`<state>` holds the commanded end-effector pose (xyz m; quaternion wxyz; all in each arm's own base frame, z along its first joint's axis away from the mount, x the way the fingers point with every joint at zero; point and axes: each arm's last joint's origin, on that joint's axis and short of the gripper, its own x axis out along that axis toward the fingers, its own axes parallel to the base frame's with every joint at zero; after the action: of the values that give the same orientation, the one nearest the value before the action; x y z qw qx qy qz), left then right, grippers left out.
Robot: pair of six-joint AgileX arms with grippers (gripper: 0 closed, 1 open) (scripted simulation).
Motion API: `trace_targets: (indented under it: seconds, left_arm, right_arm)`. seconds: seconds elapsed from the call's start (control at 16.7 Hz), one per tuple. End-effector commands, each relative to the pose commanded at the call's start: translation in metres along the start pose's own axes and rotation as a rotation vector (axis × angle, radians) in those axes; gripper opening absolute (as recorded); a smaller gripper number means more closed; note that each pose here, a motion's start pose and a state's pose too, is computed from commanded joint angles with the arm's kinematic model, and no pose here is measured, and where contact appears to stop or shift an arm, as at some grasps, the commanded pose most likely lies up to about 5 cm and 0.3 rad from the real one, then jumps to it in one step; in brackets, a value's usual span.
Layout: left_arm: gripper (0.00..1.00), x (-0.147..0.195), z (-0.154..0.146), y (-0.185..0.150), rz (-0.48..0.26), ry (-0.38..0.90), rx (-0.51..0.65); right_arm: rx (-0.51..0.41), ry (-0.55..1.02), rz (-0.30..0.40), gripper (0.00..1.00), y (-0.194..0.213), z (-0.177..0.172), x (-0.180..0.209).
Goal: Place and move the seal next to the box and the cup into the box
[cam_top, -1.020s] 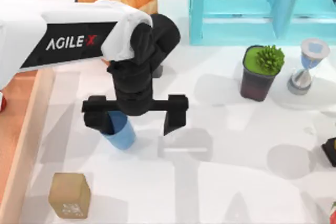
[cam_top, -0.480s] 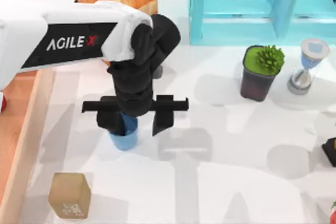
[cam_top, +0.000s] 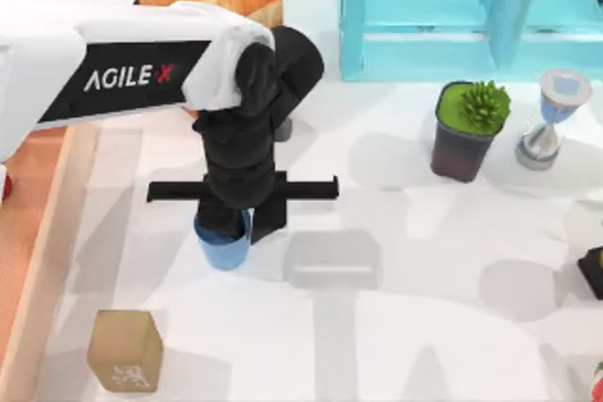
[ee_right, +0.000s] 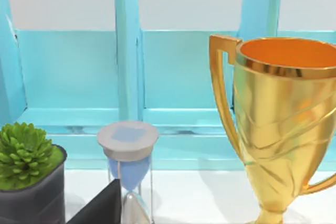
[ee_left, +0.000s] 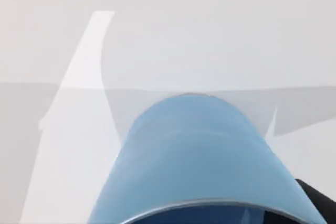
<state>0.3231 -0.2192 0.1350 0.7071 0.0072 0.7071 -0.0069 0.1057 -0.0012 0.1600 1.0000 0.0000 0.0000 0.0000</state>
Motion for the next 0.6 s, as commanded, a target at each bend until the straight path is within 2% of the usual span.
trace_targets:
  seconds: [0.42,0.6]
  left_arm:
    - [0.00,-0.002,0.001,0.001,-0.001,-0.002,0.000]
    - [0.00,-0.028,0.007,0.025,-0.009,-0.014,0.001]
  right_arm:
    - [0.000,0.000,0.000,1.00,0.000,0.000,0.000]
    - [0.000,0.000,0.000,1.00,0.000,0.000,0.000]
